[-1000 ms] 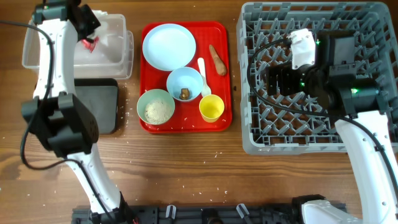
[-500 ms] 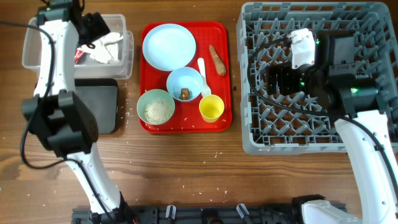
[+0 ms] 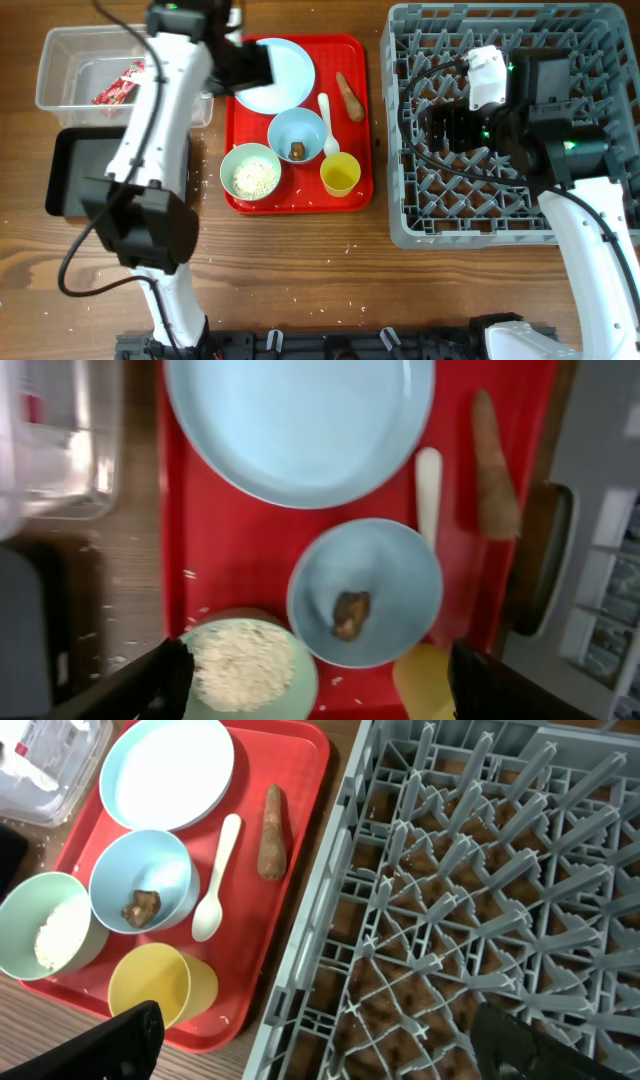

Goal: Sort waste into correct bins and load items into the dishwasher rack
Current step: 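Grasp the yellow cup with the right gripper and lift it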

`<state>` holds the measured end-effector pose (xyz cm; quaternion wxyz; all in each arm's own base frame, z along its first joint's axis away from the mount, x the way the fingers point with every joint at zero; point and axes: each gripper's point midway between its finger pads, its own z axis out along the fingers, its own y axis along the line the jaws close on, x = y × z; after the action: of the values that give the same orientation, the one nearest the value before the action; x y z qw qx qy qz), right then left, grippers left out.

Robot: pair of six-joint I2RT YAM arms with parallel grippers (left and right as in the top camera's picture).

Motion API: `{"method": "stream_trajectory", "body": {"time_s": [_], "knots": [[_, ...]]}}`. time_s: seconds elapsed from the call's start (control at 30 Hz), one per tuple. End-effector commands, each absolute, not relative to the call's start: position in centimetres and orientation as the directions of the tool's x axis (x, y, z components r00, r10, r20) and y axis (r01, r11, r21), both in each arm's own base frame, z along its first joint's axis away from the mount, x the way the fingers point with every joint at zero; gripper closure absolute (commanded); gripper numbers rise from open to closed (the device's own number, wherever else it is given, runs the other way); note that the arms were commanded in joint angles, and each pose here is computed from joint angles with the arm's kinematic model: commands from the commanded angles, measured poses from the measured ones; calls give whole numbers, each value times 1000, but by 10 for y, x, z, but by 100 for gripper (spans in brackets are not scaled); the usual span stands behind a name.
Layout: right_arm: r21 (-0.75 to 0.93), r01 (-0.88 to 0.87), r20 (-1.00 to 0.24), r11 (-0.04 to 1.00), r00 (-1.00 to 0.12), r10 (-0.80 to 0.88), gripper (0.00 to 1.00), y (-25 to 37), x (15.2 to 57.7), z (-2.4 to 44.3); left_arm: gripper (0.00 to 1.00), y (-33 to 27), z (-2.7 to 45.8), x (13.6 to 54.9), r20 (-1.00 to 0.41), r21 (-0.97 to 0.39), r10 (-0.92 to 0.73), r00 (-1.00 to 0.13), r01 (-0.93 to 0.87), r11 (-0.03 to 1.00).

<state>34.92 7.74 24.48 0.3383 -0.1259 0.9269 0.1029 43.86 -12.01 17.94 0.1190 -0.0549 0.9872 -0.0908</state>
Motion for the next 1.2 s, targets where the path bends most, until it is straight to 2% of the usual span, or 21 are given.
{"method": "stream_trajectory", "body": {"time_s": [0.0,0.1,0.27,0.4,0.5,0.73,0.87,1.0,1.1,1.17], "knots": [[133,-298,-659,945,-739,-140,0,82,352,250,19,-151,179,426,-200,-211,-108,-974,-65,975],[133,-298,-659,945,-739,-140,0,82,352,250,28,-181,174,402,-125,-256,-42,-991,-9,967],[134,-298,-659,945,-739,-140,0,82,352,250,27,-221,138,356,-6,-258,106,-994,104,961],[133,-298,-659,945,-739,-140,0,82,352,250,32,-229,101,335,63,-244,114,-991,96,965],[134,-298,-659,945,-739,-140,0,82,352,250,41,-239,84,322,89,-255,143,-986,116,960],[137,-294,-657,946,-741,-135,0,82,352,250,54,-254,66,322,45,-245,149,-988,134,960],[138,-292,-657,946,-742,-133,0,82,352,250,71,-245,58,320,49,-200,129,-990,117,973],[150,-281,-655,948,-746,-118,0,82,352,250,96,-243,58,323,46,-199,117,-992,105,974],[184,-301,-655,936,-747,-112,0,89,350,252,96,-239,64,328,49,-221,79,-996,67,973],[229,-337,-656,913,-747,-111,0,98,347,254,96,-242,80,334,53,-310,58,-997,39,950]]}}
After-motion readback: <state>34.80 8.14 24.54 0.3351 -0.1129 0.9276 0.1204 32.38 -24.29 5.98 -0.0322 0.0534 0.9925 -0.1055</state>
